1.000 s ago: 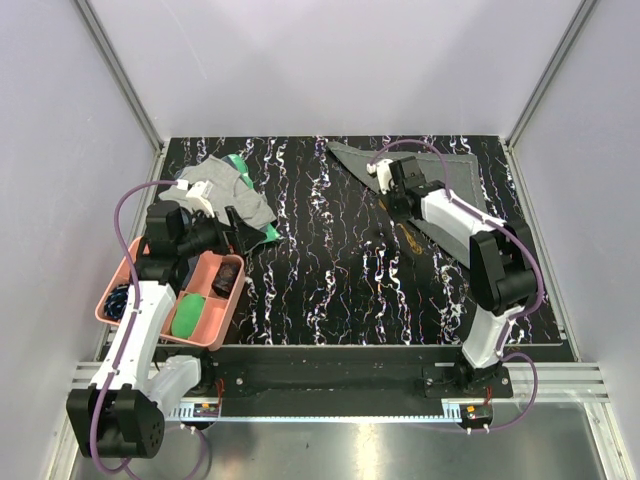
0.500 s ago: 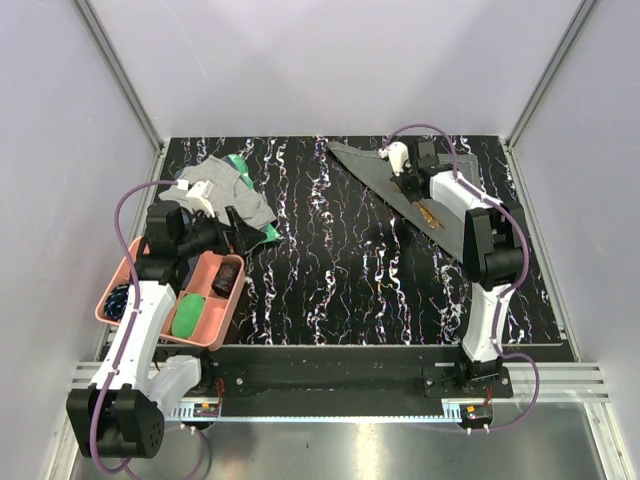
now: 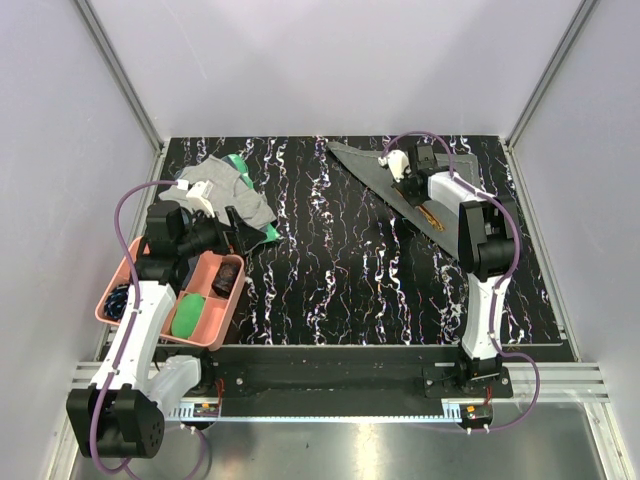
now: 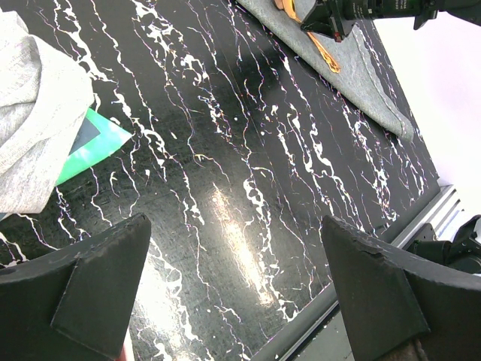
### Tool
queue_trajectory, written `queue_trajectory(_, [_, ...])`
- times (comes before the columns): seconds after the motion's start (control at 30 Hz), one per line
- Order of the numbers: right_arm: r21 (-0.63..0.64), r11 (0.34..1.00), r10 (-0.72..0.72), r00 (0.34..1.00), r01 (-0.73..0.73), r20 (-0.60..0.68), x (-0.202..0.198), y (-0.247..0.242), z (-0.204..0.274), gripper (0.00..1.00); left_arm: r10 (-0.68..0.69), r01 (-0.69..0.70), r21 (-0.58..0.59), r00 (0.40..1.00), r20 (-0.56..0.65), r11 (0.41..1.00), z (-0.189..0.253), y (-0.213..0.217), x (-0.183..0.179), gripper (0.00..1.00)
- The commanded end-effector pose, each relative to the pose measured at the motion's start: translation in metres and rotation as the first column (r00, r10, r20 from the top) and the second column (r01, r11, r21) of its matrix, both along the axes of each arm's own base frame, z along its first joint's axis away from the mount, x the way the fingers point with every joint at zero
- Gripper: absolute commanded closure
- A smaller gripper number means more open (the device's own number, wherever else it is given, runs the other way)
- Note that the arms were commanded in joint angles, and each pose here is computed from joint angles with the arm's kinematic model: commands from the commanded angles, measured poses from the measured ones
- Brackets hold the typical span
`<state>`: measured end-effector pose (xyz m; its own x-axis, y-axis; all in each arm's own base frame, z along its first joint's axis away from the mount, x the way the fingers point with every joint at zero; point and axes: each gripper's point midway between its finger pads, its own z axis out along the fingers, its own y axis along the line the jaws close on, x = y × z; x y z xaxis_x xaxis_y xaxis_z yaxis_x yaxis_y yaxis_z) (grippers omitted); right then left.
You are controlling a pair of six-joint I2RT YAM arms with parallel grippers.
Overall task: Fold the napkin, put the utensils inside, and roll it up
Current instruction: Place the utensil onto the napkin
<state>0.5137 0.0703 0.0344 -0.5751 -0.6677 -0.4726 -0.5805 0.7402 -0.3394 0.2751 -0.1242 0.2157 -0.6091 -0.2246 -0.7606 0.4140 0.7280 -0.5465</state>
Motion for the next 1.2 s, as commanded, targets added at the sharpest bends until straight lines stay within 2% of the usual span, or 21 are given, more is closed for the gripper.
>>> queue_trajectory(0.0, [0.008,1.0,0.022,0.998,-0.023,0.052,0.011,0.004,0.016,1.0,0.004,-0.004,0.004,1.0,0.031,1.0,0.005,0.002,0.005,0.01])
queue_trajectory(0.37, [0.0,0.999,0.037,0.999,-0.037,0.017,0.008,0.005,0.002,0.99,0.005,-0.005,0.002,0.999,0.032,1.0,0.005,0.002,0.005,0.01])
queue_trajectory(0.63, [-0.022,0.999,0.029,1.0,-0.029,0.008,0.006,0.001,-0.001,0.91,0.003,-0.003,0.0,1.0,0.03,1.0,0.005,0.001,0.004,0.01])
queue_trajectory(0.93, [0.015,1.0,0.01,0.998,-0.011,0.06,0.011,0.005,0.025,0.73,-0.002,0.002,-0.004,1.0,0.026,1.0,0.004,0.0,0.004,0.01])
queue_trajectory(1.03, [0.064,0.998,-0.007,0.994,0.0,0.107,0.012,0.011,0.053,0.64,-0.003,0.003,-0.006,1.0,0.019,1.0,0.003,0.0,0.004,0.01])
queue_trajectory(1.13, [0.169,0.985,-0.068,0.984,0.04,0.164,0.005,0.018,0.094,0.55,-0.004,0.004,-0.008,1.0,0.005,1.0,0.0,0.0,0.005,0.01])
queue_trajectory(1.17, [0.23,0.969,-0.129,0.976,0.087,0.176,-0.006,0.019,0.113,0.52,-0.007,0.007,-0.009,1.0,0.004,1.0,-0.001,-0.001,0.005,0.01])
